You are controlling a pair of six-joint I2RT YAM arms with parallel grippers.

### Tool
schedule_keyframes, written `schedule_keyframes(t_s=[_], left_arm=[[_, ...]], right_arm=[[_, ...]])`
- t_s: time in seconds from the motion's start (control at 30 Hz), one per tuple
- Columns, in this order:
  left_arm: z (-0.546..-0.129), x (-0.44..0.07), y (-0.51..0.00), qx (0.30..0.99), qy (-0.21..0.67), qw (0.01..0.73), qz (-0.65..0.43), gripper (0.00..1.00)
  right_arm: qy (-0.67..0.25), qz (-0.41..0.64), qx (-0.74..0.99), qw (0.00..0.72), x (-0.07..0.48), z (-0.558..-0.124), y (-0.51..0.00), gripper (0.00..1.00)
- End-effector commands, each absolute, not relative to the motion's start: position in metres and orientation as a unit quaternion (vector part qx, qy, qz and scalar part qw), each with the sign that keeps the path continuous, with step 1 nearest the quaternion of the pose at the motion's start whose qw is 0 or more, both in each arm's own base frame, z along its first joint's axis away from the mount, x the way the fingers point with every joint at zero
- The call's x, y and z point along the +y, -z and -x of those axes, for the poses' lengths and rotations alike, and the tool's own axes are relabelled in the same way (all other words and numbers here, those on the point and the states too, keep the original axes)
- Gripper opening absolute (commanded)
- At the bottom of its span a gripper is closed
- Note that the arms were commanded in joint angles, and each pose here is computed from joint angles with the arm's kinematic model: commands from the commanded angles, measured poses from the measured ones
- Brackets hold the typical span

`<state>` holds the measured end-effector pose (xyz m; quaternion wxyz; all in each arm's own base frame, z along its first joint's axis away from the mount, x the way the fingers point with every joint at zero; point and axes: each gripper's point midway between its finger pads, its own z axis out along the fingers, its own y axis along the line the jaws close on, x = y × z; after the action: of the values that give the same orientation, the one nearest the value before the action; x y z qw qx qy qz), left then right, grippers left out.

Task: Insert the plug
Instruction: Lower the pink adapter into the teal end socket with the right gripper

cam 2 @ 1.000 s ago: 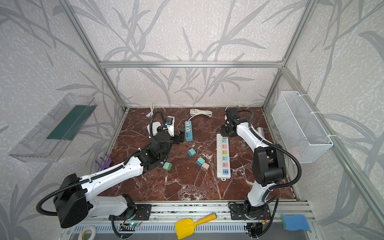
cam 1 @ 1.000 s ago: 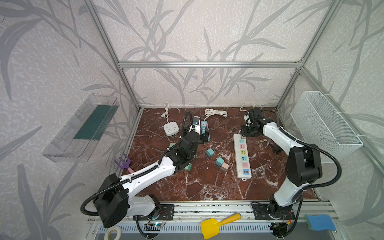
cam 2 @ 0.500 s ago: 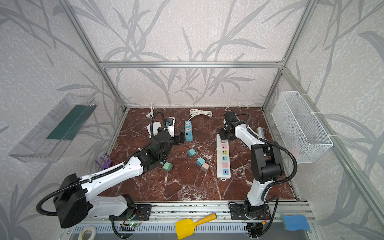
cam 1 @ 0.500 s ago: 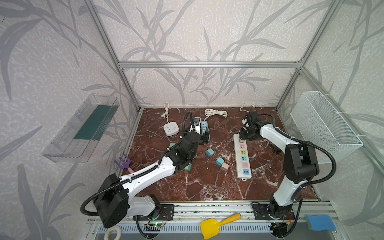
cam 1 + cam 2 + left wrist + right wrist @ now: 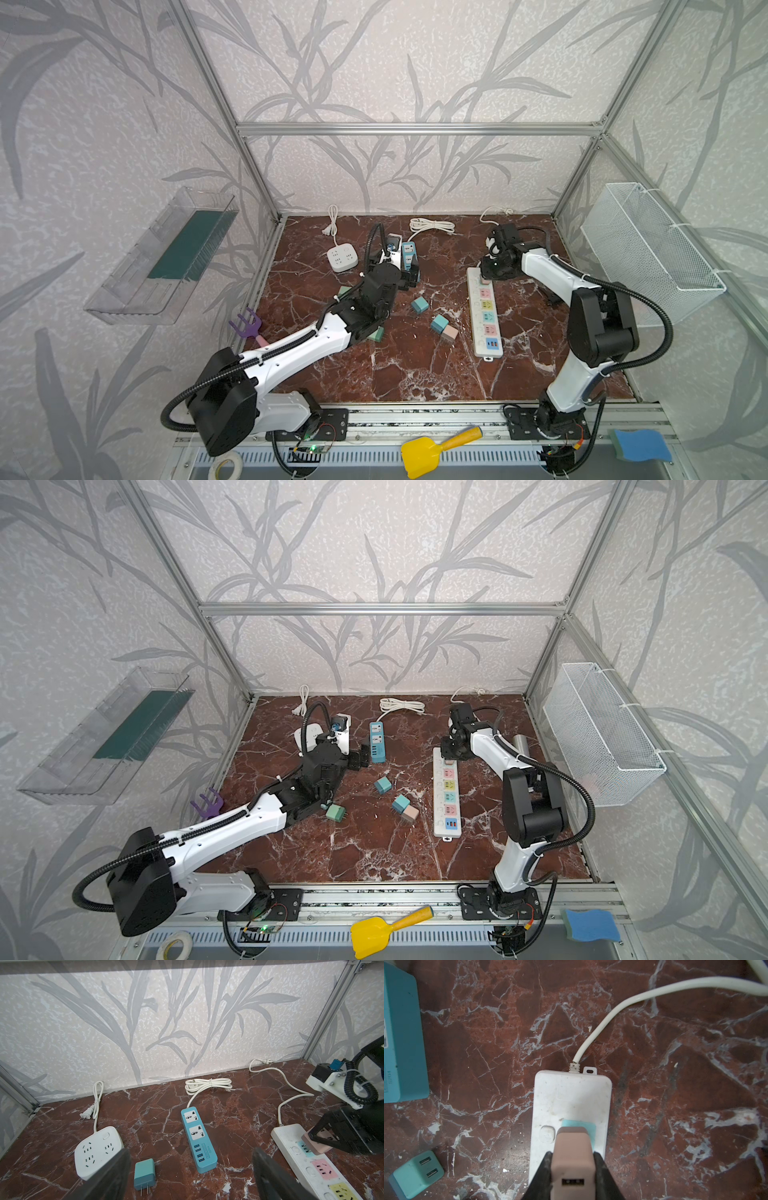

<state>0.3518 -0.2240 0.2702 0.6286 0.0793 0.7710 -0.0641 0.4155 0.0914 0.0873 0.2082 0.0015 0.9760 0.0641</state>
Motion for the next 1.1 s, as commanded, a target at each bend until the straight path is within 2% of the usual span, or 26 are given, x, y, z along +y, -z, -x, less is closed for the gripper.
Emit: schedule_keyframes(t_s=[0.0, 0.53, 0.77, 1.07], left_arm=[[-0.351, -0.225, -0.274, 0.770, 0.072, 0.629, -0.074, 0.92], [-0.349, -0.223, -0.279, 0.767, 0.073, 0.633, -0.073, 0.92], [-0.349, -0.223, -0.279, 0.767, 0.072, 0.634, -0.073, 0.92], [-0.349, -0.223, -0.278, 0.768, 0.074, 0.632, -0.072, 0.92]], right_arm=[[-0.042, -0.003, 0.983, 0.180, 0.082, -0.407, -0.078, 0.00], [-0.051, -0.013, 0.986, 0.161, 0.088, -0.400, -0.062, 0.00], [-0.009, -0.024, 0.988, 0.152, 0.080, -0.398, -0.055, 0.00], [0.040, -0.061, 0.991, 0.109, 0.073, -0.374, -0.024, 0.00]])
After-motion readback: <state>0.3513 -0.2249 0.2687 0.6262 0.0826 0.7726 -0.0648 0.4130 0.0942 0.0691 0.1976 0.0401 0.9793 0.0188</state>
